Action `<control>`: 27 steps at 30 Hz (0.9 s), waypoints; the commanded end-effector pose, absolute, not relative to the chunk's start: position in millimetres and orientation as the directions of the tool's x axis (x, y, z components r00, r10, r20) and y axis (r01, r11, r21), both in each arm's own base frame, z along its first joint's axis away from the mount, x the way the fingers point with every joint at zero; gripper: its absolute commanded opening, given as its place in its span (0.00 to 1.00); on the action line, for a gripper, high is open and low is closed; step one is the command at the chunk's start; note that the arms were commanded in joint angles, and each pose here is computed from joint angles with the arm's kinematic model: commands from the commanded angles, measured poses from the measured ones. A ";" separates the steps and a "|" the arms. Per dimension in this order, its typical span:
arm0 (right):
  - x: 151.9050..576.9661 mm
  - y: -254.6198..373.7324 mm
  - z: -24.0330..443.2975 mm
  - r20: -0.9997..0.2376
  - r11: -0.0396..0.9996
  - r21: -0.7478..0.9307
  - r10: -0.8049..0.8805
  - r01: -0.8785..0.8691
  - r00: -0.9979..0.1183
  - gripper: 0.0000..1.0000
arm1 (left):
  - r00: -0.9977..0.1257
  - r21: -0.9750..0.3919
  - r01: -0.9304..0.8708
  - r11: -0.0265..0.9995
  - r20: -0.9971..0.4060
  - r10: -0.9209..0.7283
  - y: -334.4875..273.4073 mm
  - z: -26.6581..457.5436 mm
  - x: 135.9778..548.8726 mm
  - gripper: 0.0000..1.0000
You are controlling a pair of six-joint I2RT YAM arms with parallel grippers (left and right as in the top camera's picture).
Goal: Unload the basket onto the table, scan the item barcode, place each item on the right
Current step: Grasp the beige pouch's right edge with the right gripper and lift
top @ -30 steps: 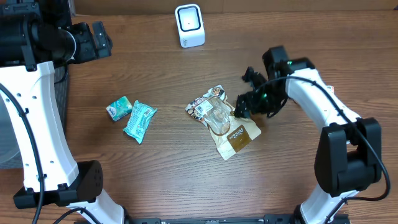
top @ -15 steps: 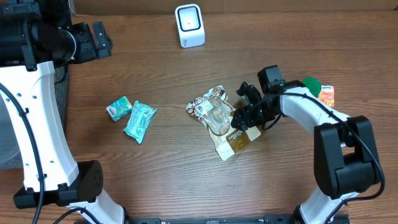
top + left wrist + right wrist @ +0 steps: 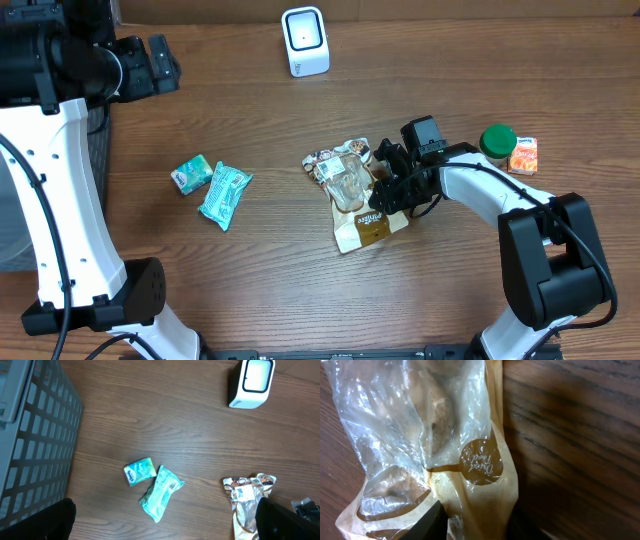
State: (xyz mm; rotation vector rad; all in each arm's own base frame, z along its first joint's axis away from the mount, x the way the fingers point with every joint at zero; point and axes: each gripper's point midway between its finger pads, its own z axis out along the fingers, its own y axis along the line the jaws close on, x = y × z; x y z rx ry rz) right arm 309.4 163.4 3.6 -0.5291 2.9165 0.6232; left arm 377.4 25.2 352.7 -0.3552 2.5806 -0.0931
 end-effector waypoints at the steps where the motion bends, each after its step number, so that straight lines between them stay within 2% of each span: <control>1: 283.9 155.2 -25.0 -0.061 0.880 0.367 -0.302 -0.303 -0.951 0.32 | -0.828 -0.122 -0.215 0.969 -0.503 -0.247 23.9 353.9 378.1 1.00; 6: 280.4 162.7 -19.8 -0.052 0.860 0.415 -0.302 -0.296 -0.952 0.30 | -0.828 -0.122 -0.215 0.969 -0.503 -0.247 23.9 353.9 378.1 0.99; 9: 279.0 170.9 -9.4 -0.037 0.837 0.469 -0.300 -0.281 -0.953 0.24 | -0.828 -0.122 -0.215 0.969 -0.503 -0.247 23.9 353.9 378.1 1.00; 13: 283.2 176.5 15.2 -0.001 0.811 0.535 -0.278 -0.235 -0.961 0.11 | -0.828 -0.122 -0.215 0.969 -0.503 -0.247 23.9 353.9 378.1 0.99; 19: 301.3 180.7 66.4 0.022 0.772 0.610 -0.242 -0.178 -0.970 0.09 | -0.828 -0.122 -0.215 0.969 -0.503 -0.247 23.9 353.9 378.1 1.00; 24: 317.5 187.2 104.1 -0.034 0.754 0.620 -0.249 -0.216 -0.968 0.04 | -0.828 -0.122 -0.216 0.969 -0.503 -0.248 23.9 353.9 378.1 0.99; 27: 325.7 191.4 126.4 -0.110 0.731 0.623 -0.270 -0.278 -0.957 0.04 | -0.828 -0.122 -0.215 0.969 -0.503 -0.247 23.9 353.9 378.1 0.99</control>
